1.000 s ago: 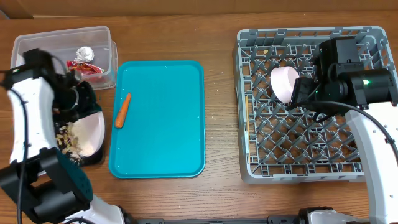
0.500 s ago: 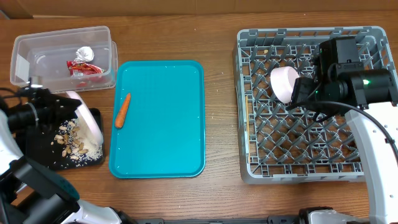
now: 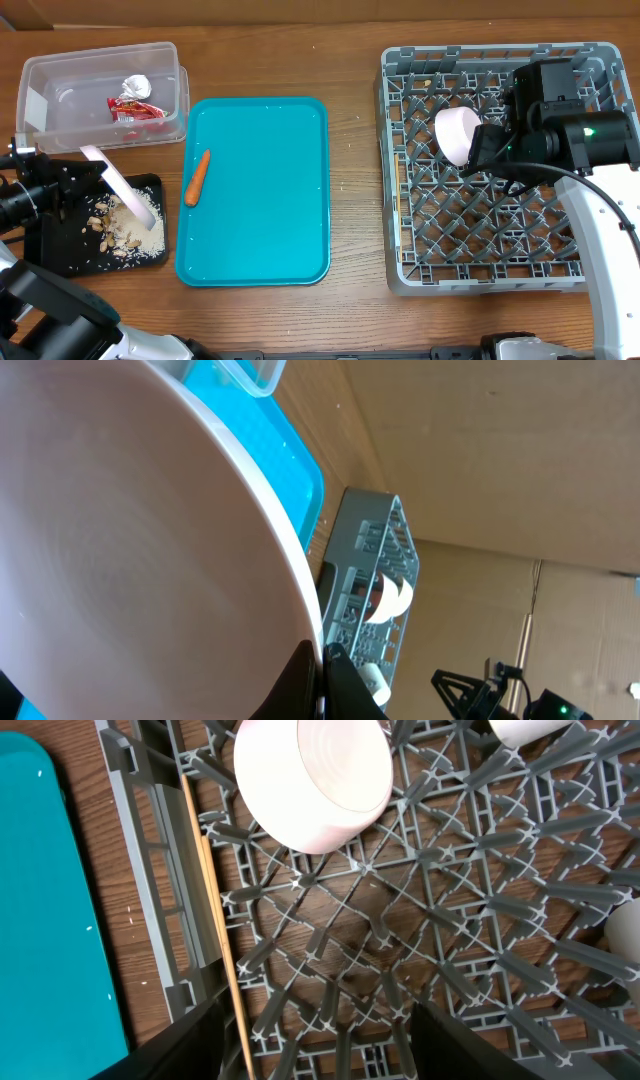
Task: Sort waste into correct bins and load items into the dishwasher
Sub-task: 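Set the emptied white plate back on the teal tray with the left gripper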
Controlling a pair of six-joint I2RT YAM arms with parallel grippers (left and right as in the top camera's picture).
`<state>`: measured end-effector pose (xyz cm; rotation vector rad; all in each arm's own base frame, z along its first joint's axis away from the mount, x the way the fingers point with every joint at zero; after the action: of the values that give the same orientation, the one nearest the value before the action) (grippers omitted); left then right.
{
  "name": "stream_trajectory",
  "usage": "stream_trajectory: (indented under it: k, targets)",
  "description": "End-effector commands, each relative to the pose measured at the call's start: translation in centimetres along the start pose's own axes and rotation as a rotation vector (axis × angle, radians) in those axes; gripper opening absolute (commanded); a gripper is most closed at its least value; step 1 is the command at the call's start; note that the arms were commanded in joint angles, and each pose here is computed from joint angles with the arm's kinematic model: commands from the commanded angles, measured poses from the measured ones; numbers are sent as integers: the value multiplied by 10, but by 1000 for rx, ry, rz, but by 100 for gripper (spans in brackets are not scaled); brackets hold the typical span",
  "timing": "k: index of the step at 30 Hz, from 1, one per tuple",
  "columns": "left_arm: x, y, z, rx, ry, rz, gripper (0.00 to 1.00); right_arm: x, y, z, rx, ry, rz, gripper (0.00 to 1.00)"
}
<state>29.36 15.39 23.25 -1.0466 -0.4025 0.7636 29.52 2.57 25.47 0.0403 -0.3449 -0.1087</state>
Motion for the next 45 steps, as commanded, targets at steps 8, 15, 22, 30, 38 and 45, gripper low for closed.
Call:
stream_trajectory:
  k: [8, 15, 22, 30, 38, 45]
  targets:
    - [-12, -27, -13, -23, 45, -107, 4, 0, -1, -2, -2, 2, 5, 63]
    - [-53, -44, -87, 112, 276, -260, 4, 0, -1, -2, -2, 2, 5, 63]
    - [-109, -50, -172, 402, 433, -484, 4, 1, -1, -2, -2, -1, 4, 63]
    - [-173, -46, -247, 754, 336, -679, 4, 1, -1, -2, -2, 0, 4, 63]
    - [-243, -38, -304, 741, 425, -788, 15, 0, -1, -2, -2, 3, 4, 63]
    - [-187, -58, -250, 863, 307, -712, 27, 0, 5, -2, 36, 6, 37, 68]
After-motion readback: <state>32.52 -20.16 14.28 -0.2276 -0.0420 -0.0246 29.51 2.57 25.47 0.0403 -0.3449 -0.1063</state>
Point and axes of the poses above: each gripper's point midway between its finger pads, its own z axis back along the fingers, its own y axis along the line the jaws close on, x = y × z, the point moved 3 cm from there along z, back along the fingers, and after that the axes turned 6 degrees about z, right-handed, at the moved point
